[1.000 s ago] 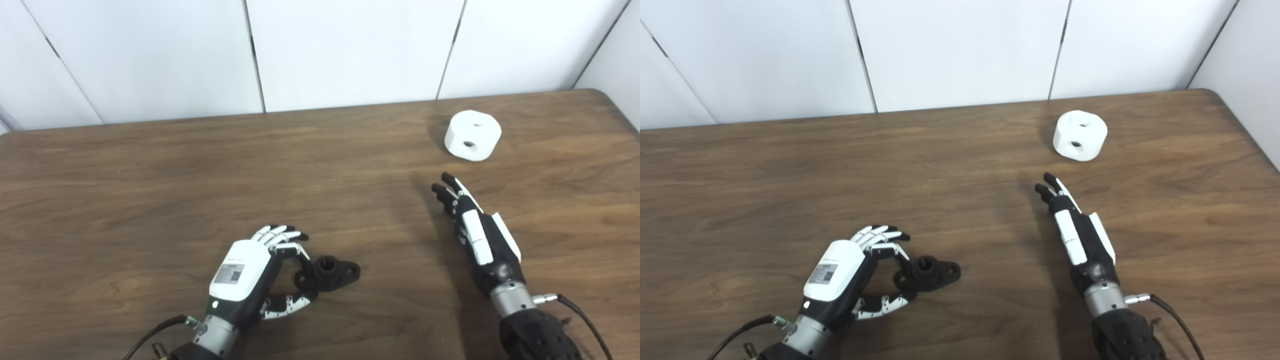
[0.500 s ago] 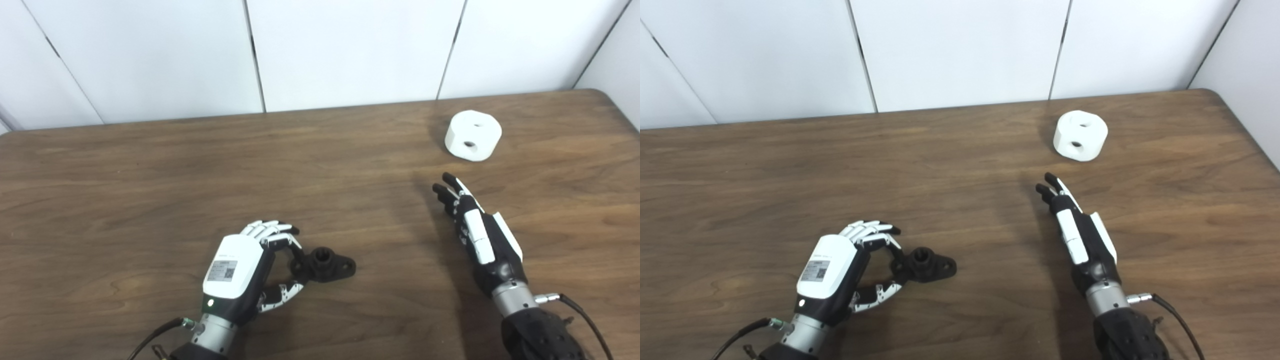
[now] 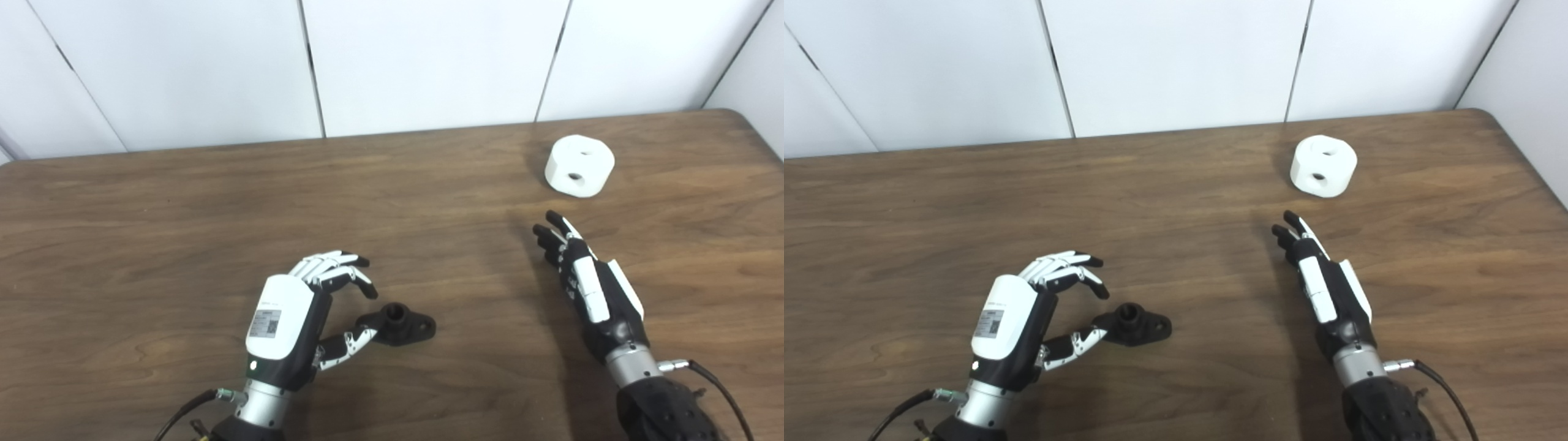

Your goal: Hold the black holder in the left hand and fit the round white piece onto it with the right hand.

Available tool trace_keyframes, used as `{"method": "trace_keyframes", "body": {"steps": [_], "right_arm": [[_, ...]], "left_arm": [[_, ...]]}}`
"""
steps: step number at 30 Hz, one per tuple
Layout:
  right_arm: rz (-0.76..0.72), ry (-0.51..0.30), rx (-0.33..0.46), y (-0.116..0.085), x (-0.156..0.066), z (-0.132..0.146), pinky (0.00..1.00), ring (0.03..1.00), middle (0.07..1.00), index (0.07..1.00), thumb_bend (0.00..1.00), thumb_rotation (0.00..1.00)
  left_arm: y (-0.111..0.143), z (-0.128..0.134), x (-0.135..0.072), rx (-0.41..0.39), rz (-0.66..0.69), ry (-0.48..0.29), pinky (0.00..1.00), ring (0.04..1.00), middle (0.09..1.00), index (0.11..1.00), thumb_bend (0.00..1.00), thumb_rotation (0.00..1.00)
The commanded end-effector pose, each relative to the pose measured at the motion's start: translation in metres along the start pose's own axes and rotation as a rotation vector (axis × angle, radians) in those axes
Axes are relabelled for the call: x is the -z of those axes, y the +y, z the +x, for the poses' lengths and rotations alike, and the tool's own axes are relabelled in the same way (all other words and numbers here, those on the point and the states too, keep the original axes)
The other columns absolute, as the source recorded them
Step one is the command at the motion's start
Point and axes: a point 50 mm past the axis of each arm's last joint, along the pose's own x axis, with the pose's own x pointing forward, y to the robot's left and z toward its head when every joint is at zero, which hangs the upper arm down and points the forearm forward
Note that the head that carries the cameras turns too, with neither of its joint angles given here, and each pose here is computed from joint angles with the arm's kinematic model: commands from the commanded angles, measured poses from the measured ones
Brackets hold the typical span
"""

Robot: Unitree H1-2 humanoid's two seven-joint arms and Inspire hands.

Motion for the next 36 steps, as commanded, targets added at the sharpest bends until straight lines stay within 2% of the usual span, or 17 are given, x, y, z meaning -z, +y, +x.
{"method": "trace_keyframes", "body": {"steps": [1,2,3,5,9,12,15,18,22,26,29,32,36], "right_arm": [[0.009,-0.027,-0.010,0.002,-0.007,0.002,0.97,0.937,0.902,0.950,0.70,1.00],[0.005,-0.027,-0.010,0.001,-0.007,0.002,0.98,0.938,0.901,0.949,0.70,1.00],[0.003,-0.027,-0.010,0.001,-0.007,0.002,0.98,0.938,0.900,0.949,0.70,1.00],[-0.003,-0.027,-0.013,0.000,-0.007,0.002,0.99,0.940,0.901,0.950,0.70,1.00],[0.001,-0.035,-0.016,0.000,-0.007,0.003,0.97,0.939,0.900,0.951,0.70,1.00],[-0.006,-0.034,-0.012,0.000,-0.007,0.002,0.96,0.936,0.899,0.950,0.70,1.00],[-0.014,-0.036,-0.011,-0.001,-0.008,0.002,0.95,0.928,0.895,0.944,0.69,1.00],[-0.017,-0.035,-0.012,-0.002,-0.008,0.002,0.95,0.932,0.895,0.945,0.67,1.00],[-0.029,-0.041,-0.010,-0.003,-0.007,0.002,0.93,0.929,0.891,0.947,0.66,1.00],[-0.032,-0.042,-0.013,-0.003,-0.007,0.002,0.93,0.927,0.892,0.950,0.67,1.00],[-0.031,-0.049,-0.017,-0.004,-0.007,0.002,0.92,0.926,0.891,0.953,0.66,1.00],[-0.026,-0.049,-0.013,-0.005,-0.007,0.002,0.91,0.922,0.890,0.951,0.66,1.00],[-0.029,-0.051,-0.015,-0.006,-0.007,0.002,0.90,0.923,0.891,0.951,0.69,1.00]], "left_arm": [[0.008,0.006,-0.006,-0.046,0.005,-0.038,0.80,0.784,0.736,0.491,0.52,0.09],[0.009,0.006,-0.006,-0.029,0.016,-0.027,0.81,0.785,0.739,0.492,0.52,0.09],[0.009,0.006,-0.006,-0.017,0.024,-0.019,0.83,0.795,0.749,0.545,0.73,0.27],[0.010,0.007,-0.006,0.016,0.040,0.001,0.87,0.812,0.763,0.584,0.84,0.39],[0.013,0.008,-0.006,0.066,0.054,0.017,0.96,0.847,0.791,0.639,0.92,0.48],[0.018,0.011,-0.005,0.101,0.060,0.027,0.99,0.868,0.811,0.684,0.96,0.52],[0.032,0.017,-0.002,0.187,0.068,0.049,1.00,0.908,0.863,0.744,0.99,0.52],[0.049,0.024,-0.001,0.242,0.053,0.070,1.00,0.936,0.898,0.767,1.00,0.47],[0.058,0.029,0.002,0.219,0.036,0.088,0.98,0.934,0.890,0.726,1.00,0.40],[0.060,0.029,0.008,0.183,0.040,0.088,0.97,0.908,0.862,0.680,1.00,0.38],[0.059,0.029,0.011,0.186,0.032,0.110,0.95,0.898,0.853,0.658,1.00,0.35],[0.059,0.030,0.014,0.190,0.019,0.135,0.93,0.899,0.853,0.651,0.95,0.33],[0.055,0.031,0.018,0.189,0.008,0.134,0.92,0.893,0.848,0.627,0.94,0.28]]}}
